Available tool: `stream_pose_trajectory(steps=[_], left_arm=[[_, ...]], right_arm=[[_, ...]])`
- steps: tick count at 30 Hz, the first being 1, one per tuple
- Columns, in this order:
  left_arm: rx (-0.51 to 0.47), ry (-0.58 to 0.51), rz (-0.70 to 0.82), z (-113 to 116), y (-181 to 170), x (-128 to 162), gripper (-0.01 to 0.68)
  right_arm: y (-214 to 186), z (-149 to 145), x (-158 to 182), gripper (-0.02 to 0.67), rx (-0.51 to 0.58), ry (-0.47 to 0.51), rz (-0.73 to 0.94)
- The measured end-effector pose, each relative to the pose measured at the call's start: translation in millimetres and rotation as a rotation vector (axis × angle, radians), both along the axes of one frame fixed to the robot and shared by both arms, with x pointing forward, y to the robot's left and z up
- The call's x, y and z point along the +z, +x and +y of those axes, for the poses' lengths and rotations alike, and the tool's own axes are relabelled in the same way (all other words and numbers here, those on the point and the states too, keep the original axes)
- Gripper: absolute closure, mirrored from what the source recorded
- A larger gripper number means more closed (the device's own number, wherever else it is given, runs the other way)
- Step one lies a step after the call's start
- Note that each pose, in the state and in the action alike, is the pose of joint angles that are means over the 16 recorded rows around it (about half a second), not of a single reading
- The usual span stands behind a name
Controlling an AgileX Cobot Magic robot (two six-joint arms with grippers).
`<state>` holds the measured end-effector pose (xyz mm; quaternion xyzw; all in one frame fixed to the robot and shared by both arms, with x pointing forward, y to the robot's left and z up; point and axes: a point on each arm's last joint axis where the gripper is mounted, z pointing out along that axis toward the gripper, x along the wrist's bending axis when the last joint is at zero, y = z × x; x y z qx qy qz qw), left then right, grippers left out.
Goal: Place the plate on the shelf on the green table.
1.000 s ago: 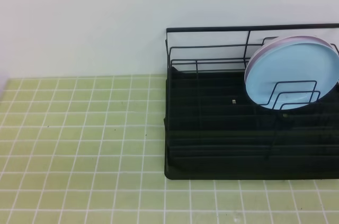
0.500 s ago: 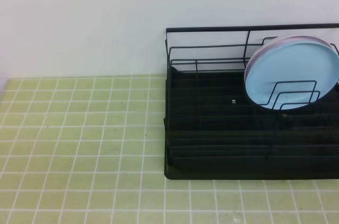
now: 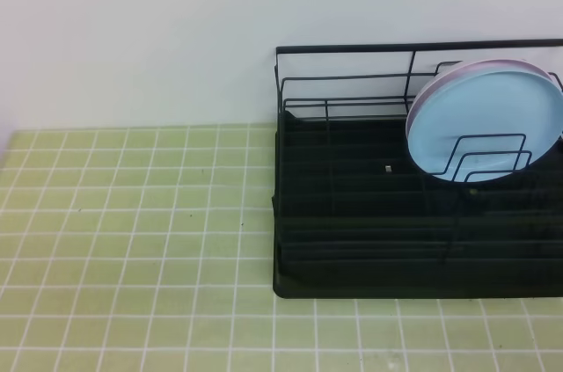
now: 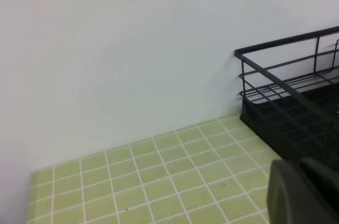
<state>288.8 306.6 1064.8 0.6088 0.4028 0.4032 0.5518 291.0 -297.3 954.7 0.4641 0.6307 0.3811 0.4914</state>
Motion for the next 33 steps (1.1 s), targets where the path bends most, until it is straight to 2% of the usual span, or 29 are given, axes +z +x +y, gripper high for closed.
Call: stream_pose_trajectory(steps=[33], left_arm=[[0.004,-0.012,-0.005,-0.3,-0.4,0.7,0.675]], right_arm=[[0.6,-0.2,-1.7,0.648,-0.003,0.004,-0.004]])
